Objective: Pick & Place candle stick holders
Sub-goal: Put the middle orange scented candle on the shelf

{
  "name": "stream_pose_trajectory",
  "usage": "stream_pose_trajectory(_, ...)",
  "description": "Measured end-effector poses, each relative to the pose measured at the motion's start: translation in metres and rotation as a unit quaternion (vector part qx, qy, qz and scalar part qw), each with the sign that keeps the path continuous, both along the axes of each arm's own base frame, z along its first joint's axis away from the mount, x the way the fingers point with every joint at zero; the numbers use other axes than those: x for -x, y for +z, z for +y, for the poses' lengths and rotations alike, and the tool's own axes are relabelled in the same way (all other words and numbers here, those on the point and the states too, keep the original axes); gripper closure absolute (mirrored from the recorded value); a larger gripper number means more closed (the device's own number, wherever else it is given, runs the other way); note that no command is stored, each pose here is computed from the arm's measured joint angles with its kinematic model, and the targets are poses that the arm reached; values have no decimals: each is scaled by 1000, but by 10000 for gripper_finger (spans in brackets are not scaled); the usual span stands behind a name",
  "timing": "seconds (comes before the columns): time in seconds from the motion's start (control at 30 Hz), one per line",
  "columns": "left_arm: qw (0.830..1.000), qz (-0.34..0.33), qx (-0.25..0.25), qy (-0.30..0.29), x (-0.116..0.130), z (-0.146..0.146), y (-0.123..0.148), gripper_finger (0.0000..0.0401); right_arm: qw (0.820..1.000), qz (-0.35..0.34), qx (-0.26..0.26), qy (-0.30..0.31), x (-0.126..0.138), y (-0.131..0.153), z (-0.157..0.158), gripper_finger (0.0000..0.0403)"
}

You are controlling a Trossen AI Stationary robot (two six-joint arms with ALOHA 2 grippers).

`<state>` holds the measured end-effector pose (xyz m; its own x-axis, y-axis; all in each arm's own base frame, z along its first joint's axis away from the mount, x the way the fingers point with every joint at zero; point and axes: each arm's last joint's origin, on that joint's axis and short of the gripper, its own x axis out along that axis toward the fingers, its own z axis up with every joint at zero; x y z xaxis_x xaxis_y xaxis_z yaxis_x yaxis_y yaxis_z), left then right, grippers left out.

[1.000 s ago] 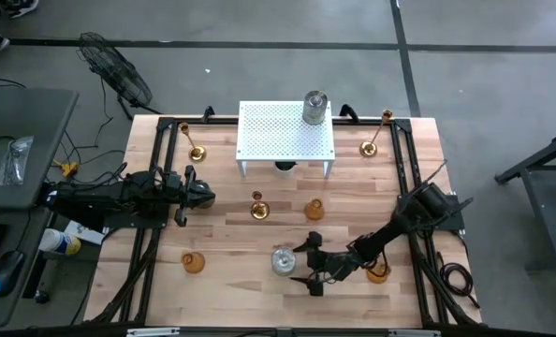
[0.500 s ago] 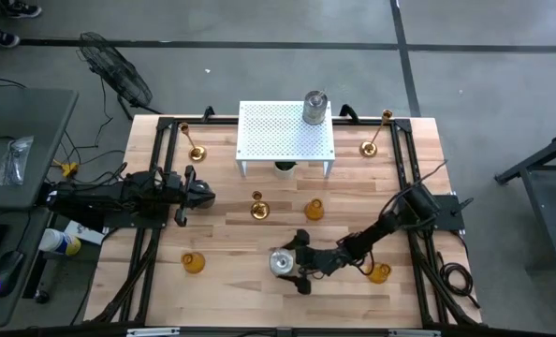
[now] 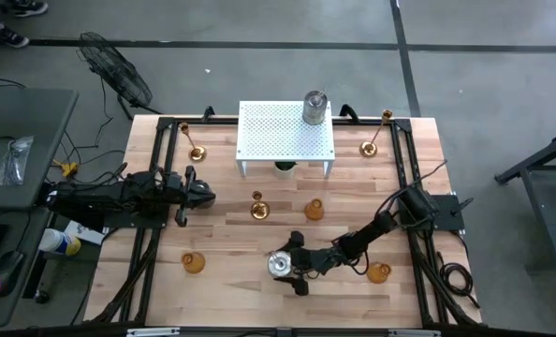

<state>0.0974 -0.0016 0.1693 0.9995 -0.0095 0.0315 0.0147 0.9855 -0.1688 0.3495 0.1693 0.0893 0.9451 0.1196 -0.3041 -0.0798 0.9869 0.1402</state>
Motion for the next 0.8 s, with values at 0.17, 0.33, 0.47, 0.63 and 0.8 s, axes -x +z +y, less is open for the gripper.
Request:
stream_pose_trajectory(0.17,1000,1,0,0,0,0,0,401,1000,-1,1,0,0,0,0,55)
stream_pose_trajectory(0.33,1000,1,0,0,0,0,0,401,1000,-1,1,-2,0,0,0,52)
stream_pose_trajectory(0.47,1000,2,0,0,0,0,0,401,1000,-3,3,-9,0,3,-1,54)
stream_pose_trajectory(0.63,1000,2,0,0,0,0,0,401,1000,-9,2,-17,-1,24,-1,54)
stream_pose_trajectory(0.8,1000,4,0,0,0,0,-1,401,1000,-8,8,-27,-2,61,-4,54)
